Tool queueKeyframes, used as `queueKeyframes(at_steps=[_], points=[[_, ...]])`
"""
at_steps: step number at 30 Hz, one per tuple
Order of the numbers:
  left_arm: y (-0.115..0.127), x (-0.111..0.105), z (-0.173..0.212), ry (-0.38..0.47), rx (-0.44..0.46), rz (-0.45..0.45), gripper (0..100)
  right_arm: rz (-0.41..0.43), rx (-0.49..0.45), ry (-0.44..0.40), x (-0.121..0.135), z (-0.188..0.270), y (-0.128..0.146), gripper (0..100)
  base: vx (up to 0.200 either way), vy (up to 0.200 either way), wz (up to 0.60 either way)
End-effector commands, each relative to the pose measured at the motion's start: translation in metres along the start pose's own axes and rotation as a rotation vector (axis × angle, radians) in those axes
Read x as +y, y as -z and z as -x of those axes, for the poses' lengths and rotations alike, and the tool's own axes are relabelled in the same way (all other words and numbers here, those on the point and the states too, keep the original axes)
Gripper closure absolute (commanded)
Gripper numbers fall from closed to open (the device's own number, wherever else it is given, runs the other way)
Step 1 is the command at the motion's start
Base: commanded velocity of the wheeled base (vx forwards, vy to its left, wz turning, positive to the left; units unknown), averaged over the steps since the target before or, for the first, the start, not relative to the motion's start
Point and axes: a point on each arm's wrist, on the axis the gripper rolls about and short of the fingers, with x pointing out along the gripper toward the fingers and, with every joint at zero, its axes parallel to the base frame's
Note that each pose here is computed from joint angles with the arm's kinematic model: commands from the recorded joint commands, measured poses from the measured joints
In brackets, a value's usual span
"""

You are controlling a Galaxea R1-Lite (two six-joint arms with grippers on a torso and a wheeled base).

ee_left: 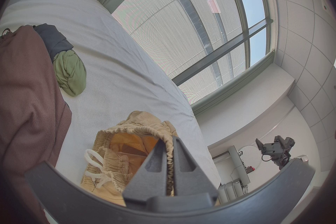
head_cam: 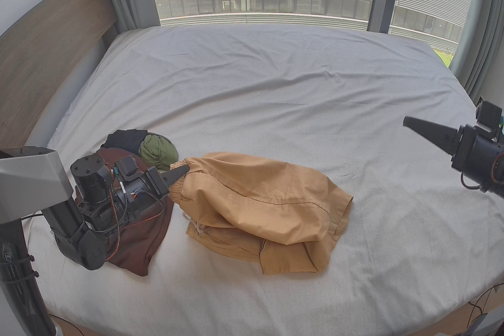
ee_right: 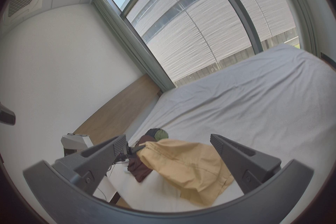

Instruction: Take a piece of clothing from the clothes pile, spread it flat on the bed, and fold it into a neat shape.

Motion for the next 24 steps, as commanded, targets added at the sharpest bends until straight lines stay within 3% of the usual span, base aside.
queueKeyframes(at_steps=[1,7,18,24], points=[[-0.002,0.002,-0.001,0.000,-0.008,-0.003,100,-0.068,0.119,0.024,-0.025,-0.018,0.025,0,0.000,0.000,0.00],[-0.002,0.002,-0.001,-0.003,-0.009,-0.002,100,-0.184,0.143,0.049,-0.039,-0.030,0.036,0,0.000,0.000,0.00],[-0.007,0.006,0.000,-0.011,-0.026,-0.006,100,-0.246,0.213,0.068,-0.060,-0.045,0.060,0,0.000,0.000,0.00],[-0.008,0.009,-0.003,-0.014,-0.032,-0.007,100,-0.305,0.285,0.094,-0.084,-0.065,0.090,0,0.000,0.000,0.00]])
